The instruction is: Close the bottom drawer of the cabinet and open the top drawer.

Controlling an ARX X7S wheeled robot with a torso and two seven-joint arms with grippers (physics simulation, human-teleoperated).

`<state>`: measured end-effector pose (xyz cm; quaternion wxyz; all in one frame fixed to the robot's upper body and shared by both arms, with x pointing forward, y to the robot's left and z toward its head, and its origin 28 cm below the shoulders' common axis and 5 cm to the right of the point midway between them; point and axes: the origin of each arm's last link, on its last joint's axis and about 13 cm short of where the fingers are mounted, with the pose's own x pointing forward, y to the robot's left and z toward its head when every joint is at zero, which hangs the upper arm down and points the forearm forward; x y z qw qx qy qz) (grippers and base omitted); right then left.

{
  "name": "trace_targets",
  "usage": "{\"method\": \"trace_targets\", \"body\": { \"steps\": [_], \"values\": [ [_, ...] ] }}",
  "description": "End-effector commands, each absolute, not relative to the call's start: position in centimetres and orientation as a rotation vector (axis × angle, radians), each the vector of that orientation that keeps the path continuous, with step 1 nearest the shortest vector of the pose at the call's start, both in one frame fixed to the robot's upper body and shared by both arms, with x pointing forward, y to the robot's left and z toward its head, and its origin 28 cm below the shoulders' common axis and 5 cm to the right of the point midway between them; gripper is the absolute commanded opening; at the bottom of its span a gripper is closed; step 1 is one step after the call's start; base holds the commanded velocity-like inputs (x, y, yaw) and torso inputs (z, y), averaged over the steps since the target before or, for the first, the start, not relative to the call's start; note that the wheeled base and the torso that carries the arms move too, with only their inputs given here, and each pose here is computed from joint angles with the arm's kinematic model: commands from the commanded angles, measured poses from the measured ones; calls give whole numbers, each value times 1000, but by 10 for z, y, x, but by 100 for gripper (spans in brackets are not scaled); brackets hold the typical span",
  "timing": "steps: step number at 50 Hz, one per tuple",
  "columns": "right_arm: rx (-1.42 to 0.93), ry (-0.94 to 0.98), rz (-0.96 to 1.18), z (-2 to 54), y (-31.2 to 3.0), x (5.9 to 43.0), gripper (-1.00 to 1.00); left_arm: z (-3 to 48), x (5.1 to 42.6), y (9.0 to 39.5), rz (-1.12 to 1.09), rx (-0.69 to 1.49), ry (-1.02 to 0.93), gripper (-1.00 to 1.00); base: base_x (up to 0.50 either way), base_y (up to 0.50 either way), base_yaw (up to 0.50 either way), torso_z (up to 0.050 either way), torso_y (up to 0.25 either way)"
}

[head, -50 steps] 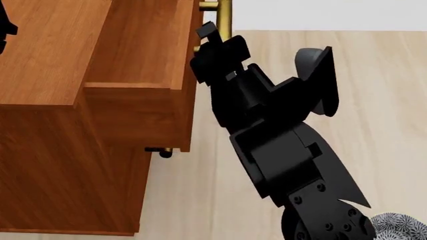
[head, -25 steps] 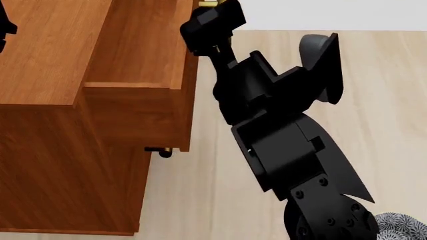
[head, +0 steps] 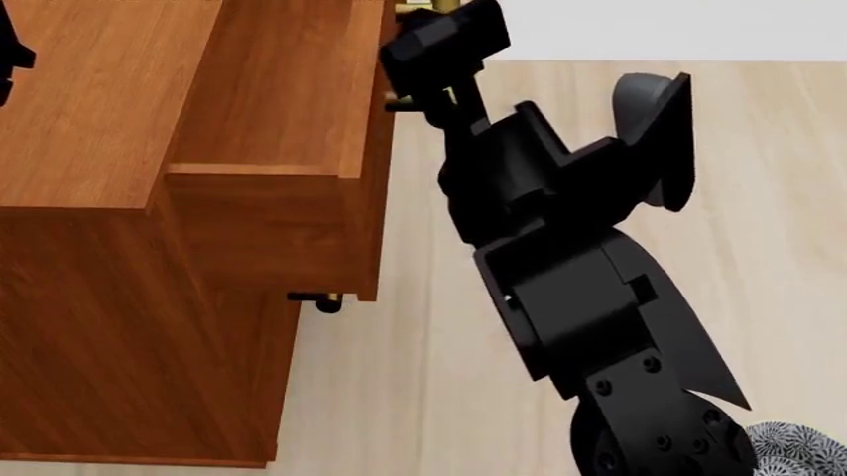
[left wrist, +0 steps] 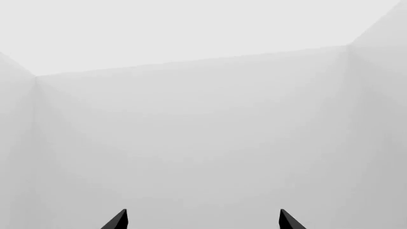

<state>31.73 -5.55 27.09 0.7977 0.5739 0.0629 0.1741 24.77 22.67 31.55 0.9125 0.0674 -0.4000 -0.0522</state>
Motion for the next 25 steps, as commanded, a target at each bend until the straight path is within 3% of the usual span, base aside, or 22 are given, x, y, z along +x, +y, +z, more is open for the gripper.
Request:
{"method": "trace_targets", "body": {
  "steps": [1,25],
  "values": [
    [1243,123,359,266,-59,321,100,315,248,226,-109,142,-824,100,0,0,0,0,0],
    [1260,140,308,255,-64,327,100,316,249,225,-114,142,-824,100,0,0,0,0,0]
  ]
}}
